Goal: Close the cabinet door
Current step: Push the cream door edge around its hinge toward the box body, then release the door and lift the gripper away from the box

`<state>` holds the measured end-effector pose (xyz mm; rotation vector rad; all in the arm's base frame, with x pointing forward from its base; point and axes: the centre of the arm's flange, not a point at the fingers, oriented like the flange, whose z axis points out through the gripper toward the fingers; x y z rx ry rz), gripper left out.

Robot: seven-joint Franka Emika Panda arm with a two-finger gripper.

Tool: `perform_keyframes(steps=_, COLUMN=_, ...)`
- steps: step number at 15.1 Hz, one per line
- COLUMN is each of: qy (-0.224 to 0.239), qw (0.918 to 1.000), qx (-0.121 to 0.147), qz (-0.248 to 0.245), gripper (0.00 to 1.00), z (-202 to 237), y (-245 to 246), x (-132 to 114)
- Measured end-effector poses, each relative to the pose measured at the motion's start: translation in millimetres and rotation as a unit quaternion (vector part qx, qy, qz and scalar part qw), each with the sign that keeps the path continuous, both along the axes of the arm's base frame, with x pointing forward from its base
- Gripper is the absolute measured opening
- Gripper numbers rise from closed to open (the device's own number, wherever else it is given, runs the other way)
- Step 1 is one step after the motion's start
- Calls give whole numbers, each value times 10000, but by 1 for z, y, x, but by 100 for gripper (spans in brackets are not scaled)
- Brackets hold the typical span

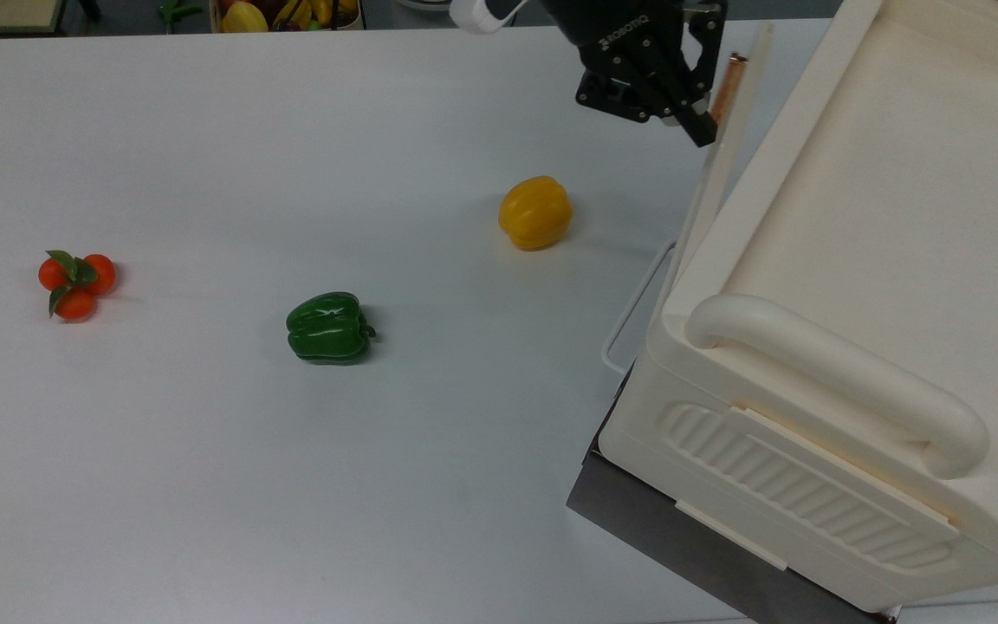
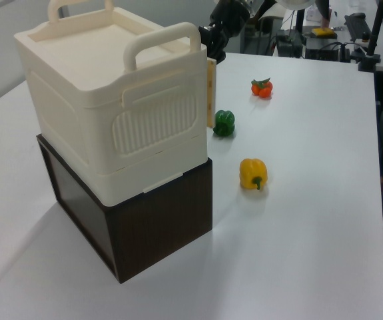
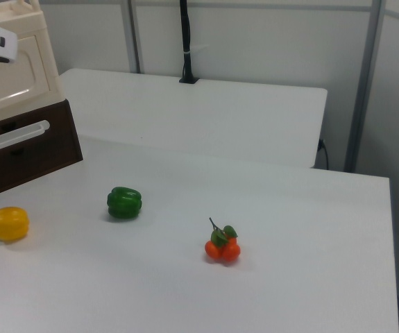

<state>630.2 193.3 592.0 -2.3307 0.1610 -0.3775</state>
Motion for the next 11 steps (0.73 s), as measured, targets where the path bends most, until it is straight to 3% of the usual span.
perform_keyframes(steps=11, qy=-497, qw=9987, qx=109, qz=-93, gripper=1, z=10, y=39, x=-7)
